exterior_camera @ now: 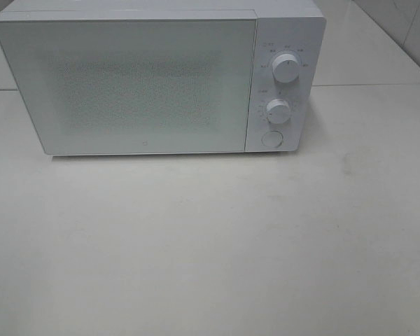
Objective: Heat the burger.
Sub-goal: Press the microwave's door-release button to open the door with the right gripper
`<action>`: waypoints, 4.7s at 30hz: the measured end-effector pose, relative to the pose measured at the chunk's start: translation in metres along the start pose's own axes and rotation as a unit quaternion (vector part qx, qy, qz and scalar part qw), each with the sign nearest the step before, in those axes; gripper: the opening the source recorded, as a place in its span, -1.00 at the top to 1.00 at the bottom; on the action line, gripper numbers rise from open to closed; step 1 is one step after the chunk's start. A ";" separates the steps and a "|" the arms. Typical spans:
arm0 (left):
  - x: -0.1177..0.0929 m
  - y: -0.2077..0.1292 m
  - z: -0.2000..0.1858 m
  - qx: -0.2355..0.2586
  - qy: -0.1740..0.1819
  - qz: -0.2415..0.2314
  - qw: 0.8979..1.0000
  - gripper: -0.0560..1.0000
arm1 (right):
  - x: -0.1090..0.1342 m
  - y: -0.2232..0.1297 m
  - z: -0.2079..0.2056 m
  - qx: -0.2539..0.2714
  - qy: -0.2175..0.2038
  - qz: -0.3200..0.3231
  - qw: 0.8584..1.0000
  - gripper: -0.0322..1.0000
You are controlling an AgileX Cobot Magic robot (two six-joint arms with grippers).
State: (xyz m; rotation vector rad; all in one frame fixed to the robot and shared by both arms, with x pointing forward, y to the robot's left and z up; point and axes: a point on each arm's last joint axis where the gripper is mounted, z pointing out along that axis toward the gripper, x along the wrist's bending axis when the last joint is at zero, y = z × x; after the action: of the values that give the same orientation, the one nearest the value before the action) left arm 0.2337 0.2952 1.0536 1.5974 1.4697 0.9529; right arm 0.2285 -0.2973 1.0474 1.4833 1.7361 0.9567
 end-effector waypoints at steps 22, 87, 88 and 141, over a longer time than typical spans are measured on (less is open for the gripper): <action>0.000 0.000 0.000 0.000 0.000 0.000 1.000 -0.95 | -0.003 0.053 0.023 -0.100 -0.006 0.003 0.995 -0.49; 0.000 0.000 0.000 0.000 0.000 0.000 1.000 -0.95 | 0.043 0.057 0.245 -0.172 -0.016 0.000 0.985 -0.49; 0.000 0.000 0.000 0.000 0.000 0.000 1.000 -0.95 | 0.043 0.057 0.245 -0.172 -0.016 0.000 0.985 -0.49; 0.000 0.000 0.000 0.000 0.000 0.000 1.000 -0.95 | 0.102 0.003 0.265 -0.099 0.056 0.606 0.788 -0.01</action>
State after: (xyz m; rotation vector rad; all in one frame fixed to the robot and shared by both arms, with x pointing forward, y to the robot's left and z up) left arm 0.2337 0.2952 1.0536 1.5974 1.4697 0.9529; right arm 0.4397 -0.1663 0.9107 2.4119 0.4899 1.7702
